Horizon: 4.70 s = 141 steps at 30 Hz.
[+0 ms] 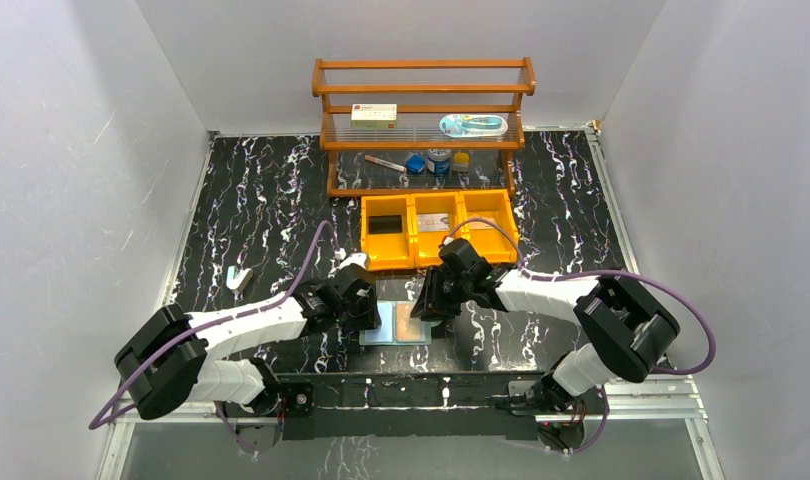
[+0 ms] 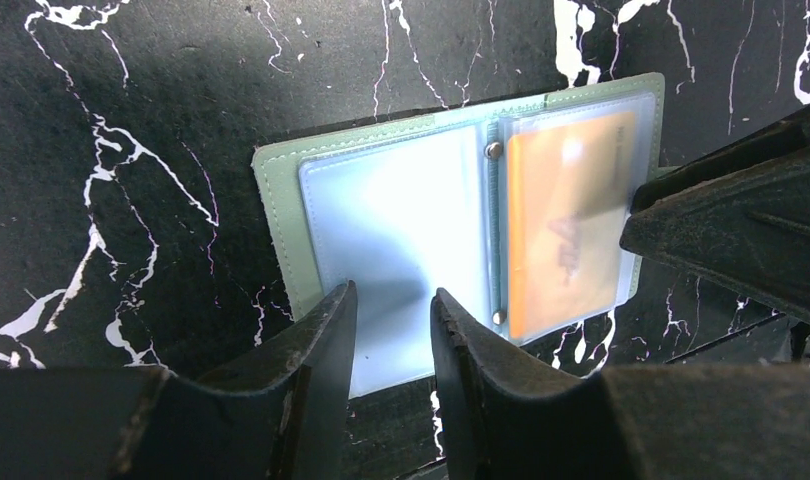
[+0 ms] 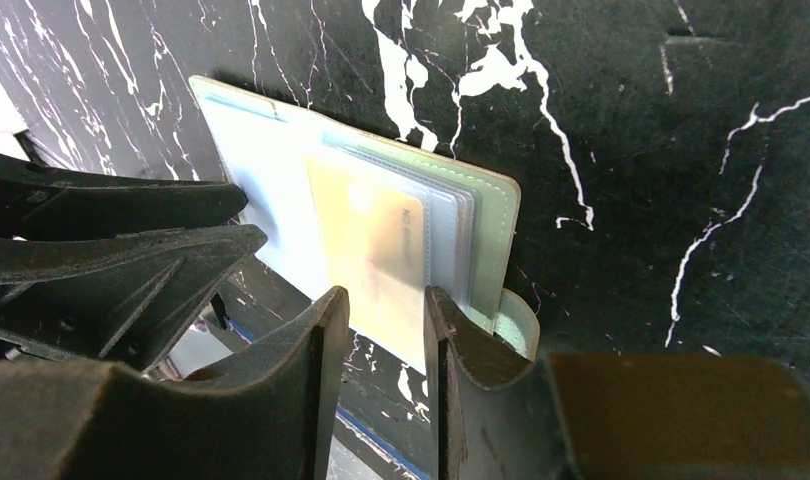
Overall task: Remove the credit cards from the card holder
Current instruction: Remove the credit card from the card holder.
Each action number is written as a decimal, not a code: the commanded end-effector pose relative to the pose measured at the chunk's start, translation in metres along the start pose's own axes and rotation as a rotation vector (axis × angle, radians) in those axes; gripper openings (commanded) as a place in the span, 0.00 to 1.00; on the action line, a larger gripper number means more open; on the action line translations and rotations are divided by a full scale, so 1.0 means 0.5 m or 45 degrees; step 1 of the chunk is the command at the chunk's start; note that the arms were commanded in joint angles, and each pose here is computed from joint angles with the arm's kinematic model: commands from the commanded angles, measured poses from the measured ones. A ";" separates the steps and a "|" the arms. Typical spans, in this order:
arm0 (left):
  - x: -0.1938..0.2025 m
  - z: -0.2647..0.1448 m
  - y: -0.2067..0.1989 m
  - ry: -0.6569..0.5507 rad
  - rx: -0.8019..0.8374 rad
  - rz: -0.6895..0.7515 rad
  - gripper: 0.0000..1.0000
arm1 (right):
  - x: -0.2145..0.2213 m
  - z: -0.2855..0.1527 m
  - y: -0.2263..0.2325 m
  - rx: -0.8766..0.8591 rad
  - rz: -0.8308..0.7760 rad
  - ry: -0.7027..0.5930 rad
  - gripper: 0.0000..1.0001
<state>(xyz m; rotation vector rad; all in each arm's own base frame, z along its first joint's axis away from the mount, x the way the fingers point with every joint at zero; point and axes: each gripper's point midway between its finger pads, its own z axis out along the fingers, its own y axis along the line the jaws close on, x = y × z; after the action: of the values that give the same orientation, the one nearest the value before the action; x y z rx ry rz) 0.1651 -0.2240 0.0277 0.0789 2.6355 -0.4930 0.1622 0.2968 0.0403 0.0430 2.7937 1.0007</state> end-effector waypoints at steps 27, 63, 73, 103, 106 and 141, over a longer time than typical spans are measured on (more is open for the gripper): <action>0.042 -0.002 0.009 0.054 0.051 -0.050 0.28 | -0.017 -0.008 0.160 -0.362 -0.085 0.036 0.42; -0.012 -0.122 0.161 -0.262 -0.386 -0.342 0.23 | 0.028 0.089 0.257 -0.371 -0.177 0.150 0.35; 0.016 -0.157 0.245 -0.293 -0.690 -0.542 0.35 | 0.031 0.095 0.255 -0.339 -0.185 0.151 0.35; 0.009 -0.047 0.086 -0.223 -0.080 -0.461 0.32 | 0.026 0.060 0.276 -0.399 -0.176 0.105 0.35; -0.009 -0.043 0.066 -0.233 -0.057 -0.403 0.30 | 0.026 0.053 0.267 -0.382 -0.173 0.086 0.35; 0.002 -0.032 0.011 -0.055 -0.002 -0.208 0.37 | 0.032 0.085 0.080 0.003 -0.151 0.046 0.36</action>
<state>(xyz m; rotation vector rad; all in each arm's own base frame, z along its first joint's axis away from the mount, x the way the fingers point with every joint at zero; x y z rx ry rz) 0.1632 -0.2096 0.0359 -0.1661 2.5923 -0.5143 0.1532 0.3602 0.0408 -0.1330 2.7814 0.9800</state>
